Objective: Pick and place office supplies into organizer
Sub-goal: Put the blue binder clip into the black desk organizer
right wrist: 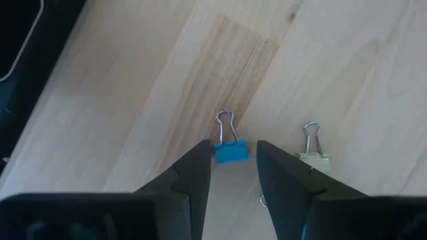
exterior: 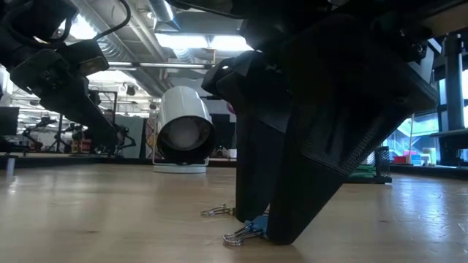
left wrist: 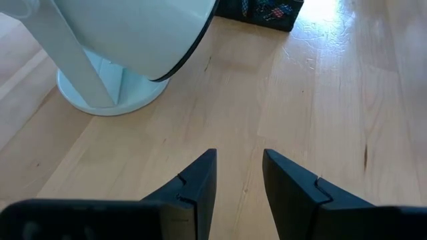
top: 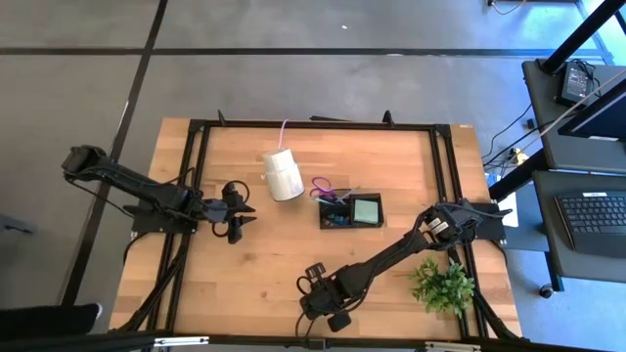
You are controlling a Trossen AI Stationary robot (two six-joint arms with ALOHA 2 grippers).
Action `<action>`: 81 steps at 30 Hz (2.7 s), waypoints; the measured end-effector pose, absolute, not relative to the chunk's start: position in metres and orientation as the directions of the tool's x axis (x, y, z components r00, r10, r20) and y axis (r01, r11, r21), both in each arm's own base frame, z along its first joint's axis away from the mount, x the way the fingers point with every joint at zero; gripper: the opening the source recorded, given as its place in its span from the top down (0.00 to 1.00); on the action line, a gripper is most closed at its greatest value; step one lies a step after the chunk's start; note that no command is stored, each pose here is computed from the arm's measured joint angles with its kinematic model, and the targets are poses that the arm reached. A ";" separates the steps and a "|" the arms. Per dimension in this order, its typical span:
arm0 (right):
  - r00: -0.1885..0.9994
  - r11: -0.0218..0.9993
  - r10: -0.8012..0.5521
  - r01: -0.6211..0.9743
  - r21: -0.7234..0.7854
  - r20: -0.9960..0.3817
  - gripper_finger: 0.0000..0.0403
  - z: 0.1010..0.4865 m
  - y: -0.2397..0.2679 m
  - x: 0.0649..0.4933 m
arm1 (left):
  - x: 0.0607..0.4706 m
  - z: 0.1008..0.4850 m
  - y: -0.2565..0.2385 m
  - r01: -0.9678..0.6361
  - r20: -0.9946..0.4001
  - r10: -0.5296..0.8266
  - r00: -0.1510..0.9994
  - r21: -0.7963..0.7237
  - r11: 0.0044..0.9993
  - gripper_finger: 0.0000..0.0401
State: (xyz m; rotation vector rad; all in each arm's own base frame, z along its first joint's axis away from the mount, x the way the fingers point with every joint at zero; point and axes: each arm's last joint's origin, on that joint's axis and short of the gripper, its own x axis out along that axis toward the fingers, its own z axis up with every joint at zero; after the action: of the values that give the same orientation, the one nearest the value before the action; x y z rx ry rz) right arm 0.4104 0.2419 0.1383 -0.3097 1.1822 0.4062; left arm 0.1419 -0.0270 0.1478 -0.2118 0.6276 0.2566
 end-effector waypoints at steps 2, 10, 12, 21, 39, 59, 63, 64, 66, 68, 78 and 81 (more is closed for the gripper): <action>0.321 0.887 0.143 -0.461 -0.022 -0.936 0.69 0.138 0.242 0.410 | 0.142 0.148 -0.027 -0.299 -0.602 0.172 0.780 -0.118 0.947 0.71; 0.320 0.887 0.144 -0.462 -0.022 -0.936 0.75 0.138 0.242 0.410 | 0.142 0.148 -0.027 -0.300 -0.602 0.172 0.779 -0.117 0.947 0.71; 0.320 0.887 0.145 -0.462 -0.021 -0.936 0.79 0.138 0.242 0.410 | 0.142 0.148 -0.027 -0.299 -0.602 0.172 0.780 -0.117 0.947 0.71; 0.321 0.912 0.144 -0.409 0.000 -0.936 0.86 0.138 0.242 0.410 | 0.142 0.148 -0.027 -0.299 -0.602 0.172 0.780 -0.118 0.947 0.71; 0.409 0.984 -0.135 -0.051 -0.170 -0.903 0.85 0.232 0.189 0.390 | 0.142 0.148 -0.027 -0.298 -0.603 0.170 0.780 -0.119 0.947 0.71; 0.102 0.936 -0.351 0.058 -0.346 -0.931 0.85 0.187 0.075 0.385 | 0.142 0.148 -0.027 -0.297 -0.603 0.169 0.780 -0.119 0.947 0.71; 0.095 0.935 -0.353 0.064 -0.348 -0.931 0.85 0.176 0.071 0.382 | 0.142 0.148 -0.027 -0.297 -0.603 0.169 0.780 -0.119 0.947 0.71; 0.090 0.934 -0.355 0.066 -0.351 -0.930 0.85 0.174 0.071 0.381 | 0.142 0.148 -0.027 -0.297 -0.603 0.169 0.780 -0.119 0.947 0.71; 0.074 0.933 -0.359 0.063 -0.355 -0.930 0.85 0.171 0.069 0.379 | 0.142 0.148 -0.027 -0.297 -0.603 0.169 0.780 -0.119 0.947 0.71; 0.072 0.933 -0.360 0.062 -0.356 -0.930 0.85 0.169 0.069 0.378 | 0.142 0.148 -0.027 -0.297 -0.603 0.169 0.779 -0.119 0.947 0.71; 0.074 0.933 -0.357 0.066 -0.353 -0.931 0.80 0.167 0.069 0.378 | 0.142 0.148 -0.027 -0.298 -0.603 0.170 0.779 -0.118 0.947 0.71; 0.080 0.934 -0.356 0.069 -0.351 -0.931 0.78 0.167 0.069 0.378 | 0.142 0.148 -0.027 -0.298 -0.603 0.170 0.779 -0.118 0.947 0.71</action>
State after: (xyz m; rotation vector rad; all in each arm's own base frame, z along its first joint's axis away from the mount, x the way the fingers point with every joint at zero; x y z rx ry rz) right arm 0.3784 0.0689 0.1671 -0.2385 1.4605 -0.3225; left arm 0.1419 -0.0270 0.1478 -0.2125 0.6284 0.2554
